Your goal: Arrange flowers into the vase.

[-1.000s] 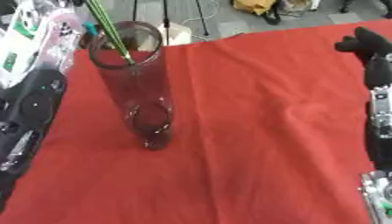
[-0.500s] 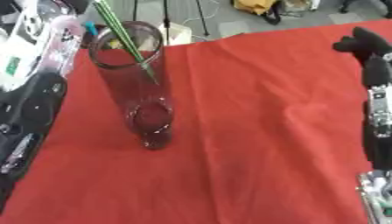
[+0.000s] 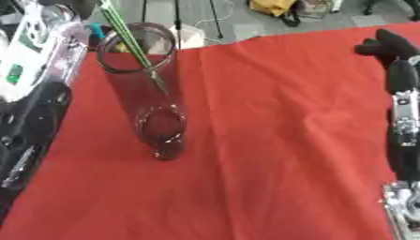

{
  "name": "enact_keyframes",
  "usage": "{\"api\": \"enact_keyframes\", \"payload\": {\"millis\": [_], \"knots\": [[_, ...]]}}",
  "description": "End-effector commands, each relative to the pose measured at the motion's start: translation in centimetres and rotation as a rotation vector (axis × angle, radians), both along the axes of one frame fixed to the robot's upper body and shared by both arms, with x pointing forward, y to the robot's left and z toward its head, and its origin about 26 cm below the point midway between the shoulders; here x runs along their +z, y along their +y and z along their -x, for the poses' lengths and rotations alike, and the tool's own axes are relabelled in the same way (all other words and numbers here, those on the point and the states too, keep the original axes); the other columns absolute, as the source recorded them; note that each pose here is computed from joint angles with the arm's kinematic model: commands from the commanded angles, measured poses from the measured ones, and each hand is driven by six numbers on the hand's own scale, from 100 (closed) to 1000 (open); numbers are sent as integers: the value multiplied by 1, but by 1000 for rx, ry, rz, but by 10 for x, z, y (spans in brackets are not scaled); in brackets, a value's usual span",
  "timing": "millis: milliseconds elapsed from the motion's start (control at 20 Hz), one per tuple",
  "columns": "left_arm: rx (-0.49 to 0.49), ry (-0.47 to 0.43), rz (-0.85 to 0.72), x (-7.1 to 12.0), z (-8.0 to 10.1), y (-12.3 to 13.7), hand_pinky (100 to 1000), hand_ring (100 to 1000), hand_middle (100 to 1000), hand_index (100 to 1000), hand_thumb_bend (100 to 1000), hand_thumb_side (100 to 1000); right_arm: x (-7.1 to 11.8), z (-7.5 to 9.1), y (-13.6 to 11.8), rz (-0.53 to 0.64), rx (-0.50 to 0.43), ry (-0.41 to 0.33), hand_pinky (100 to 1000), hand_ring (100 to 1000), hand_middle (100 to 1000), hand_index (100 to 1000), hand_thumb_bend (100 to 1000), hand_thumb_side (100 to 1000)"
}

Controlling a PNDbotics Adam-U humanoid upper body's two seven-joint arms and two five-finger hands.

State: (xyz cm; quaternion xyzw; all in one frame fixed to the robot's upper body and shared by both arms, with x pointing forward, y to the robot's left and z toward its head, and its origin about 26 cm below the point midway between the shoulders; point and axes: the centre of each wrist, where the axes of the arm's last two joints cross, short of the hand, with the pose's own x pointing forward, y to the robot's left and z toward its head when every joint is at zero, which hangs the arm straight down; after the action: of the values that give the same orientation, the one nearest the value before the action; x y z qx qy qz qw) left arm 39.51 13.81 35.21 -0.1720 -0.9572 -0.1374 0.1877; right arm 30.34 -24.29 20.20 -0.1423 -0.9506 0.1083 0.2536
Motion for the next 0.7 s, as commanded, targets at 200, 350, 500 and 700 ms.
{"api": "enact_keyframes", "payload": {"millis": [200,350,500,700], "knots": [[90,-85,-52,7,2,10,100,100,118,171,100,852,3,1,-2,-2,-6,-12,969,885,711,896,100,988],[131,-116,-69,6,2,12,100,109,165,179,100,855,3,1,-2,-2,-7,-12,969,885,711,896,100,987],[172,-126,-94,4,0,14,100,188,230,184,100,853,3,1,-3,-1,-8,-11,969,885,711,896,100,988],[225,-129,-123,0,-2,17,151,251,279,203,100,850,2,2,-3,-1,-10,-8,969,886,711,896,100,989]]}}
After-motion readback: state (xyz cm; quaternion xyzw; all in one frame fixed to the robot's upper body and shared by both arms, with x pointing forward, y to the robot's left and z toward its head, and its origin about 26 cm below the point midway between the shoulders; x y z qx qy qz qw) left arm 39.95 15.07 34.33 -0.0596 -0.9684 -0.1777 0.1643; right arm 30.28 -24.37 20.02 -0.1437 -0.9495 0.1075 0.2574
